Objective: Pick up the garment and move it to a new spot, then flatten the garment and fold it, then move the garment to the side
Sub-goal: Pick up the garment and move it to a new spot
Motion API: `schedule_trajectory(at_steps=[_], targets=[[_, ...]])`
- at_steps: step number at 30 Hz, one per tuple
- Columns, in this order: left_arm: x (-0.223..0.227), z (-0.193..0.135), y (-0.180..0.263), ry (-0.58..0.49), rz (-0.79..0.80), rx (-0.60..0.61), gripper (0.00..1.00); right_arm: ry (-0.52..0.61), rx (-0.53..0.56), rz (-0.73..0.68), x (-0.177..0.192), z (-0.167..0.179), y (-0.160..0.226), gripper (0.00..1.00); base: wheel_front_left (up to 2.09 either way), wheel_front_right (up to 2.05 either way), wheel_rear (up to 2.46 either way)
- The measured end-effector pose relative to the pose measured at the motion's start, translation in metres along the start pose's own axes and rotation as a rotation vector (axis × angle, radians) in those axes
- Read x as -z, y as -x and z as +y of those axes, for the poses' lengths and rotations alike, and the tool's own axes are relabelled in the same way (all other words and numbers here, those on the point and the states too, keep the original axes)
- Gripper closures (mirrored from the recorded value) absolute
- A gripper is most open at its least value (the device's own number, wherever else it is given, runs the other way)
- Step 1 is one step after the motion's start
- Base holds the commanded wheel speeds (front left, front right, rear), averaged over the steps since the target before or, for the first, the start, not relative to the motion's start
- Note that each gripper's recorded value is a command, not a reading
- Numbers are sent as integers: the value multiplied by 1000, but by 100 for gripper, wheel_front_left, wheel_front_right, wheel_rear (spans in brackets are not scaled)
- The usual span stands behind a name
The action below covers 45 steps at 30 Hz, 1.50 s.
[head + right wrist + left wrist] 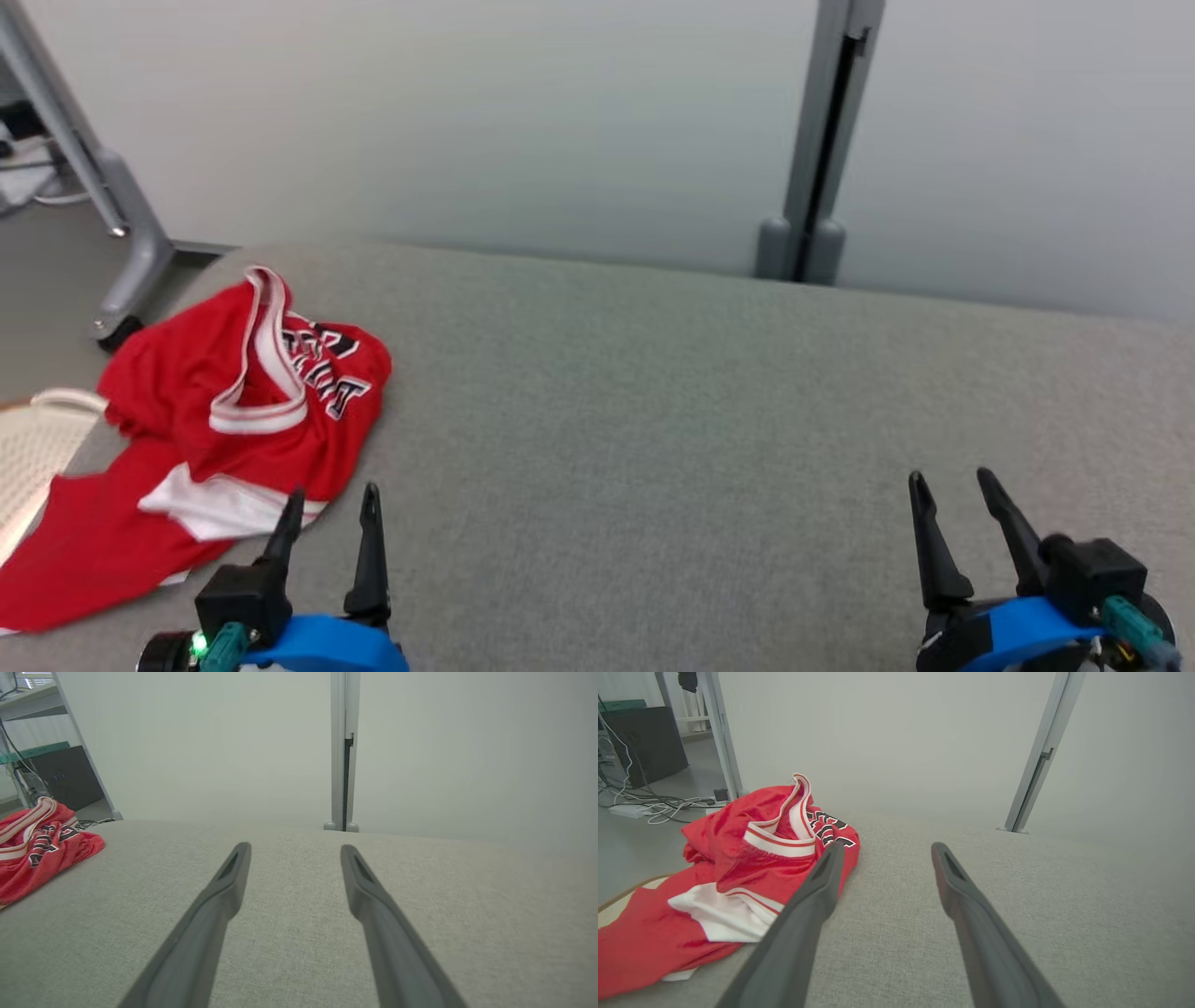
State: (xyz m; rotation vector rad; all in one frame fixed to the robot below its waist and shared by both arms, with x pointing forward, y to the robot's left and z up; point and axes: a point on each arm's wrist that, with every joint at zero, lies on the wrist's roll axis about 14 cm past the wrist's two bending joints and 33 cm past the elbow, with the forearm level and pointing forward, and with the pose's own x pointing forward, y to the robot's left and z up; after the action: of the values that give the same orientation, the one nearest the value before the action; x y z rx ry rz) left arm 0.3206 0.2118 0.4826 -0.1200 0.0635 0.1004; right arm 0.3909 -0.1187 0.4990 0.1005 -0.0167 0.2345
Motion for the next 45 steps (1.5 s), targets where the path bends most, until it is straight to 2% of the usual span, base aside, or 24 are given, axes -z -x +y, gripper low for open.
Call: schedule_trajectory(at_steps=[11,20,30,33,40,45], targets=[[-7,72,54,12,-35,-242,0,-5,-238,-9,-1,81,-32,0,0,0,0],[-7,106,93,13,-30,-400,0,-18,-373,38,15,129,-42,0,0,0,0],[-7,114,101,9,-22,-446,0,-27,-403,63,24,139,-47,0,0,0,0],[-10,113,97,54,-19,-432,0,-28,-396,66,24,137,-47,0,0,0,0],[-85,147,55,-3,-105,-397,0,-40,-348,73,30,119,-48,0,0,0,0],[-116,165,7,-7,-70,-372,0,-51,-299,93,39,100,-52,0,0,0,0]])
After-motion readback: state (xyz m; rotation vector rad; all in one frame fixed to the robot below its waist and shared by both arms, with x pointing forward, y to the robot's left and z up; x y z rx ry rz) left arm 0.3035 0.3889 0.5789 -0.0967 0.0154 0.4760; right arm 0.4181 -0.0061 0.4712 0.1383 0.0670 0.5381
